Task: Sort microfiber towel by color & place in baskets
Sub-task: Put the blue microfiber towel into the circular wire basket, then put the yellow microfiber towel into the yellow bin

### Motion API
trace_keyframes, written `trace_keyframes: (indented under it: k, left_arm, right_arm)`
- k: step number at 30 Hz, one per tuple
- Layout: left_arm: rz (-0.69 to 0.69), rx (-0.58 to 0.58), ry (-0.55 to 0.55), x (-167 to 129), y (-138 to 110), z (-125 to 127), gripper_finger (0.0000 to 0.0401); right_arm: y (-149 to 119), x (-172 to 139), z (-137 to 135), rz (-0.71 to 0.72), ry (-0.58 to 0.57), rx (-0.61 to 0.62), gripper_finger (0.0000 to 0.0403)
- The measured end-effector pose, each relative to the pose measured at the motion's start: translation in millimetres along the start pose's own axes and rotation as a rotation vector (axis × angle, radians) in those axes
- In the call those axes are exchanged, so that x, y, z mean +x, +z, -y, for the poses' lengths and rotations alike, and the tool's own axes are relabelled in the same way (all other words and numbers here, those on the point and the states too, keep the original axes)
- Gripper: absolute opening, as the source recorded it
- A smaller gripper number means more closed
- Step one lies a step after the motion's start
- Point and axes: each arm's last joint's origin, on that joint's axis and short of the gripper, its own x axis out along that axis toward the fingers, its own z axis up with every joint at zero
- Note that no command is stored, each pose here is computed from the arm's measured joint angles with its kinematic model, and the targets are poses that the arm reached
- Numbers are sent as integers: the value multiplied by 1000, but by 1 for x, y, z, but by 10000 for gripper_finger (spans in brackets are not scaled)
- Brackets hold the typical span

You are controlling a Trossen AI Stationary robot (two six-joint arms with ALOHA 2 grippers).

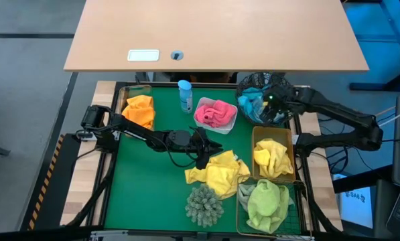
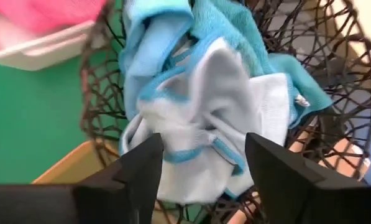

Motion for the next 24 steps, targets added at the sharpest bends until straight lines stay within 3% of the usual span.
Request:
trace_keyframes:
  k: [5, 11, 14, 24]
  left_arm:
    - [0, 9, 0, 0, 0, 0, 89]
    - [10, 69, -6, -1, 3, 1, 89]
    - [7, 111, -25, -7, 11, 5, 89]
    - [-57, 226, -8, -34, 38, 13, 89]
  right_arm:
    - [12, -31, 5, 56, 126, 32, 234]
    - [21, -47, -4, 122, 458, 58, 234]
    - [23, -49, -19, 157, 589, -4, 234]
    - [9, -51, -91, 280, 812, -230, 234]
